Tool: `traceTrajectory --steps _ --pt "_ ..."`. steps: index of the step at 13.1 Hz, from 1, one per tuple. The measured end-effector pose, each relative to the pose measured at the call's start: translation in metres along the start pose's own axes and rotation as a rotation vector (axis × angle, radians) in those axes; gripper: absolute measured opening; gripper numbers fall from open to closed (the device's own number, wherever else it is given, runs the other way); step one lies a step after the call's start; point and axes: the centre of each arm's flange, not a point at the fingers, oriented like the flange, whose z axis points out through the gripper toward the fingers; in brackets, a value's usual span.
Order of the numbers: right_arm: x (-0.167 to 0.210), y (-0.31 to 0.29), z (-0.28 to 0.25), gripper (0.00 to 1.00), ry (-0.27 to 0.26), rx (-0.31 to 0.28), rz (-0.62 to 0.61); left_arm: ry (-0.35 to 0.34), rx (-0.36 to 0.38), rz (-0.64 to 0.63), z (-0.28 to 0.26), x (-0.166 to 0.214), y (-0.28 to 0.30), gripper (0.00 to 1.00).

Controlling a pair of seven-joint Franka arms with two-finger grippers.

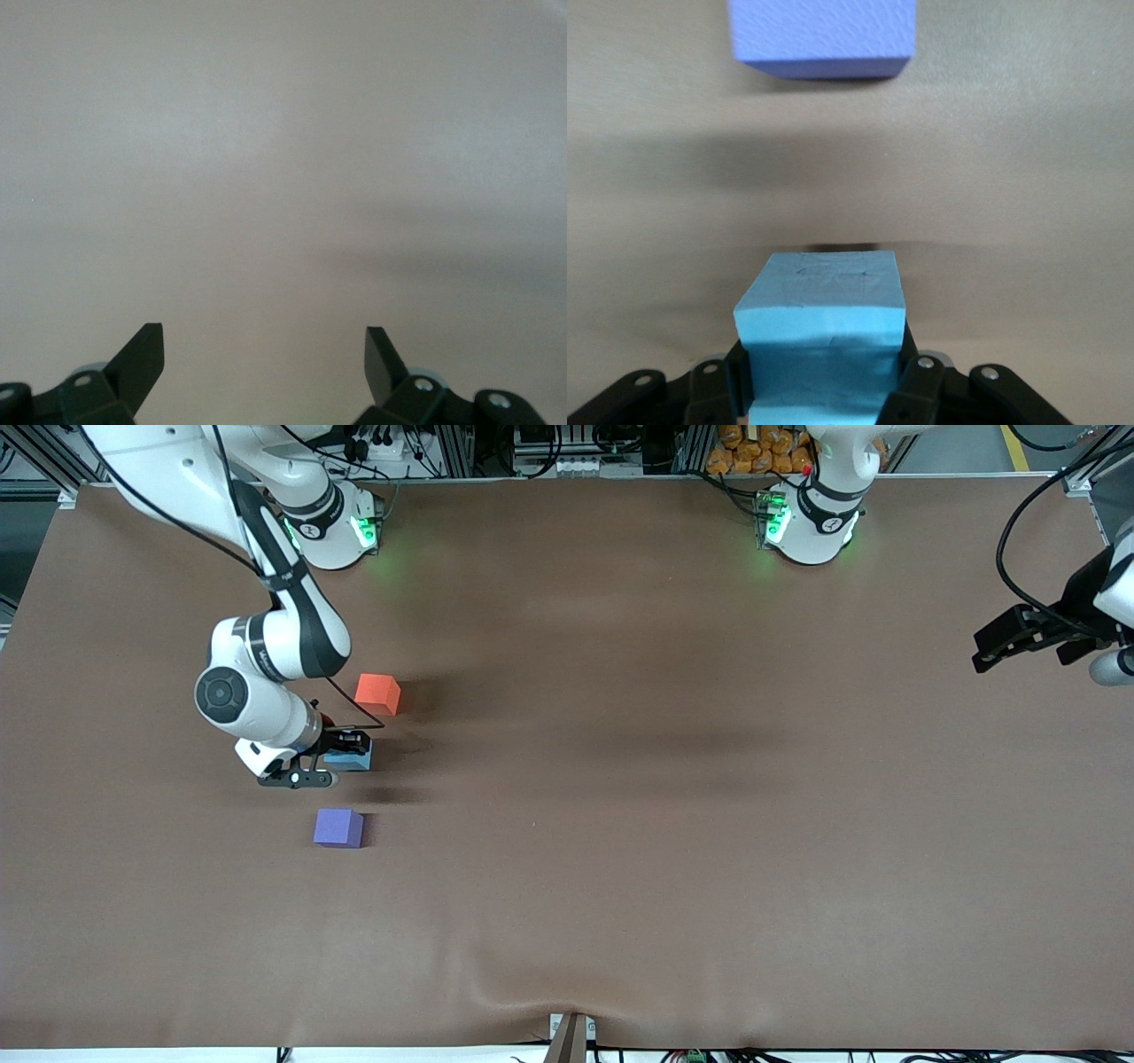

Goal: Place blue block between orange and purple blocks
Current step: 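Lower the blue cube with the right gripper between orange and purple cubes, then open the right gripper and raise it away from the blue cube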

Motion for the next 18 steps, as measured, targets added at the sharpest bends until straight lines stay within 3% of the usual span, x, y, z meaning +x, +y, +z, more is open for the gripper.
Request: traceTrajectory --steps 4,10,11,14,18 --pt "0.004 -0.003 0.008 0.60 -0.003 0.006 0.004 0.000 0.008 0.014 -0.005 -0.023 0.008 1.00" --pt "0.007 -0.011 0.002 0.60 0.007 0.035 0.018 -0.006 0.006 0.024 -0.002 -0.025 0.008 1.00" --pt "0.007 -0.011 0.003 0.65 0.006 0.035 0.019 -0.006 0.006 0.031 -0.002 -0.025 0.007 1.00" --pt "0.007 -0.011 0.008 0.97 -0.003 0.033 0.020 -0.007 0.006 0.036 -0.002 -0.025 0.006 1.00" --pt "0.019 0.000 -0.016 1.00 0.024 0.043 0.040 -0.007 0.006 0.044 -0.002 -0.025 0.005 1.00"
